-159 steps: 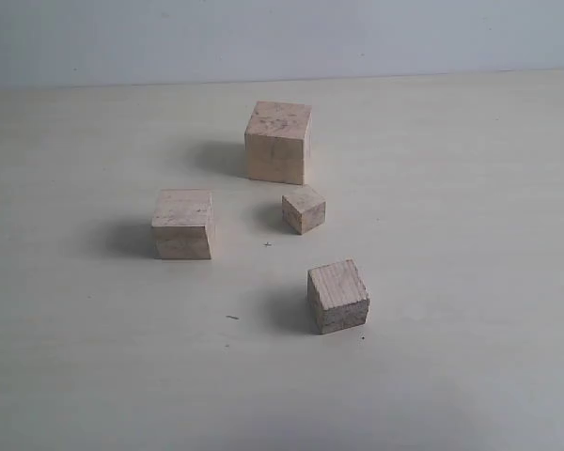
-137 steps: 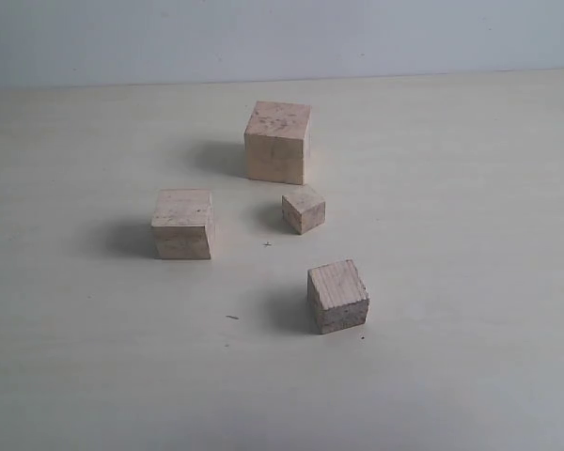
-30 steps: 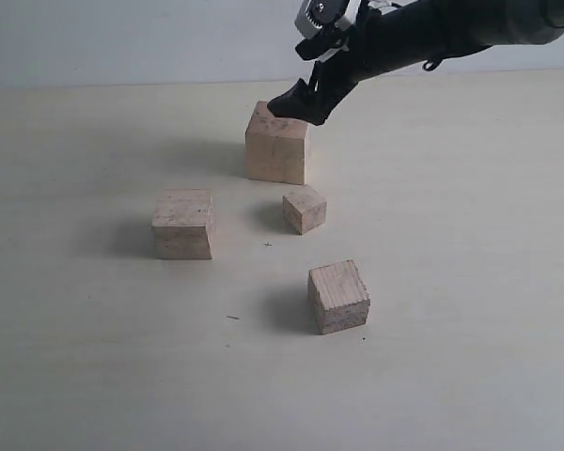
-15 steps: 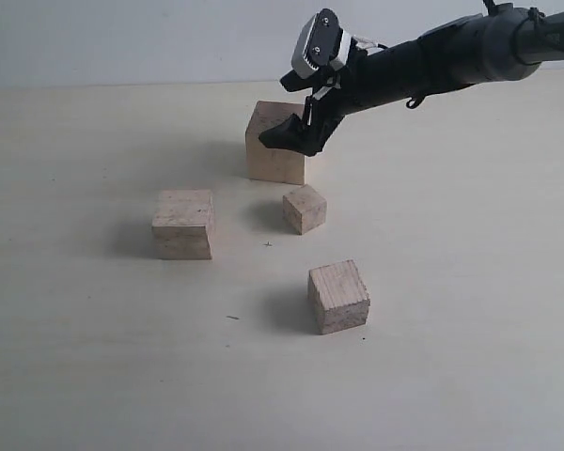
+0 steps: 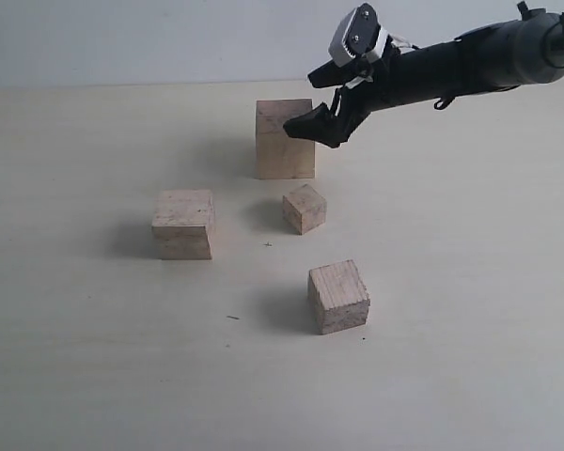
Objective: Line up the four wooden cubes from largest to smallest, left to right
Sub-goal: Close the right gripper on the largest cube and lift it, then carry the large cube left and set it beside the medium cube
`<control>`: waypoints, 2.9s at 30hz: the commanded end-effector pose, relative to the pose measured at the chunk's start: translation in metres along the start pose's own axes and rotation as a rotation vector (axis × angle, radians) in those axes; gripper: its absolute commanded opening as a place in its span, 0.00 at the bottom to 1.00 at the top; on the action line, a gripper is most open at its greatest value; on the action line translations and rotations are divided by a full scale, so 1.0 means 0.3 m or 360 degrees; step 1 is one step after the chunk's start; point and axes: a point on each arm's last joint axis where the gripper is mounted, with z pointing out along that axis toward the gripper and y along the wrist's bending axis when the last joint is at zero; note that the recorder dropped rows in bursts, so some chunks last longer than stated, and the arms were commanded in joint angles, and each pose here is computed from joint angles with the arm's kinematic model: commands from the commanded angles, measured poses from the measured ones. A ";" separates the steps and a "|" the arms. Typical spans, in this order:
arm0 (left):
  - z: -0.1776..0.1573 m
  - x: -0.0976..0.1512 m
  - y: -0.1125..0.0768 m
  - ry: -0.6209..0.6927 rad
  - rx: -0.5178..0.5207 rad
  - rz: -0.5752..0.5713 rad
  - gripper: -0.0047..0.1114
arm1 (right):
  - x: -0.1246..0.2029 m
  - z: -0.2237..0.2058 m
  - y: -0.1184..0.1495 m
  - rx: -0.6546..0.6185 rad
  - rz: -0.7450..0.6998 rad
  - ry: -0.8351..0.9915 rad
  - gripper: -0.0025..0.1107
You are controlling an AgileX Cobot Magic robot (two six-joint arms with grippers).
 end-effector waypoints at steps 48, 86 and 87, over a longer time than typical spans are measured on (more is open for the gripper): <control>-0.001 -0.001 -0.001 -0.0020 0.0008 0.0007 0.04 | -0.401 0.005 0.183 -0.0310 -0.0164 -0.0239 0.02; -0.001 -0.001 -0.001 -0.0020 0.0008 0.0007 0.04 | -0.374 0.425 0.568 -0.0363 -0.0356 0.0390 0.02; -0.001 -0.001 -0.001 -0.0020 0.0008 0.0007 0.04 | -0.368 0.421 0.565 -0.0350 -0.0353 0.0436 0.02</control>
